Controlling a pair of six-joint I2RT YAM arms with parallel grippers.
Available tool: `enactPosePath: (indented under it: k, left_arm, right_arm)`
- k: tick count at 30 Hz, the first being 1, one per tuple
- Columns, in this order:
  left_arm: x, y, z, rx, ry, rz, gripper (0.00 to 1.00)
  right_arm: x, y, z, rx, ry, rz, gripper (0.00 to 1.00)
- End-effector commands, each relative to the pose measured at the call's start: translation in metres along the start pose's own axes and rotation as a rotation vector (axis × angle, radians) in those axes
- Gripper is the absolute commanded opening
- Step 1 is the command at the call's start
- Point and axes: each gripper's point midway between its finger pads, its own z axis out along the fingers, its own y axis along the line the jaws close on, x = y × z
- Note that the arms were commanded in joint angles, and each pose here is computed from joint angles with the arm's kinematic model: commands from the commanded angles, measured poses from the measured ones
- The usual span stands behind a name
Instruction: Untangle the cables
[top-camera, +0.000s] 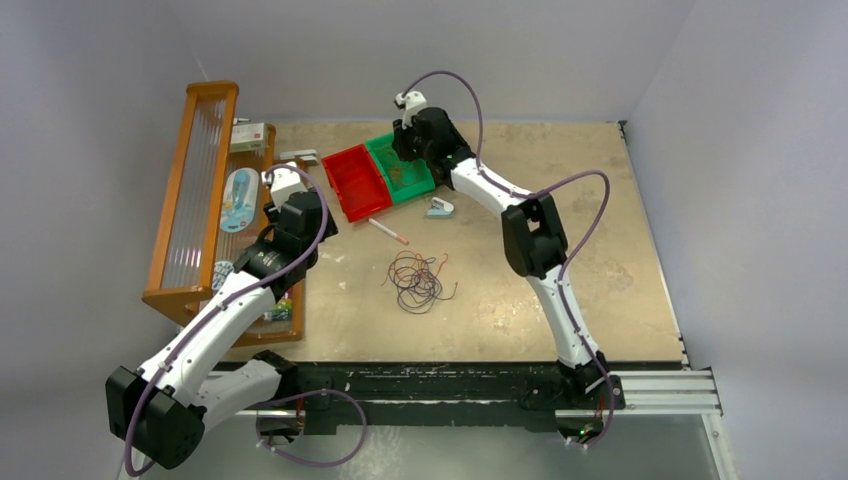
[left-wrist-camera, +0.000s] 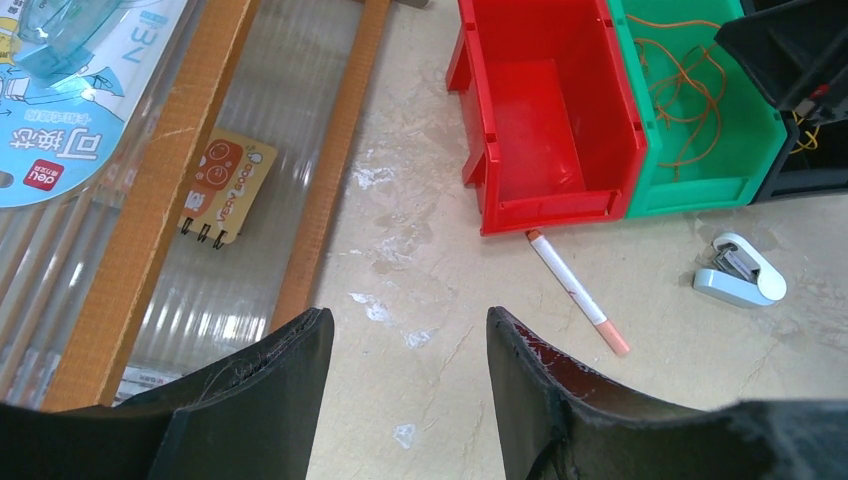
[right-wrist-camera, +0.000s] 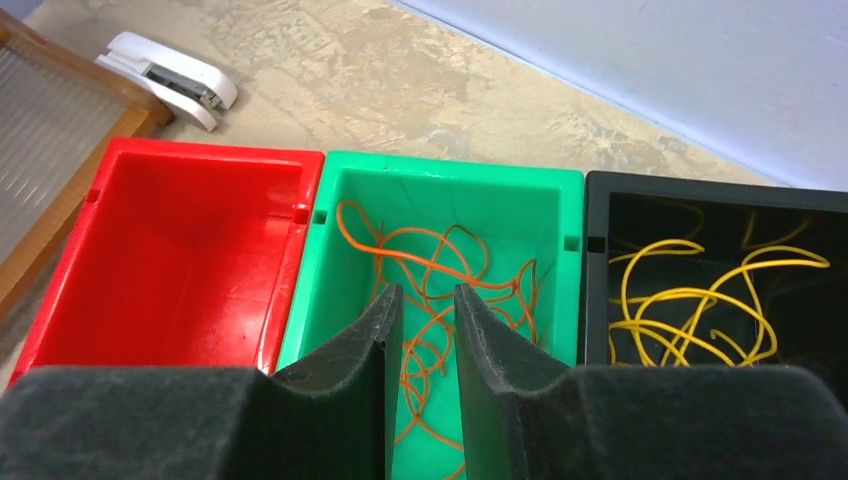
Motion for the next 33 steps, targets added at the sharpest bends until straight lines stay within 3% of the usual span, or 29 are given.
enactPosePath:
  k: [1, 8, 18, 33]
  left_arm:
    - [-0.015, -0.007, 0.000, 0.028, -0.036, -0.008, 0.58]
    - [-0.015, -0.007, 0.000, 0.028, -0.036, -0.006, 0.57]
    - [-0.015, -0.007, 0.000, 0.029, -0.036, -0.004, 0.57]
    - [-0.015, -0.008, 0.000, 0.030, -0.036, -0.006, 0.57]
  right_arm:
    - [-0.083, 0.000, -0.007, 0.026, -0.254, -0.002, 0.27]
    - [-0.094, 0.002, -0.002, 0.014, -0.335, 0.029, 0.23]
    - [-0.067, -0.002, 0.030, 0.020, -0.307, 0.066, 0.14]
    - [-0.013, 0.001, 0.036, 0.015, -0.187, 0.054, 0.08]
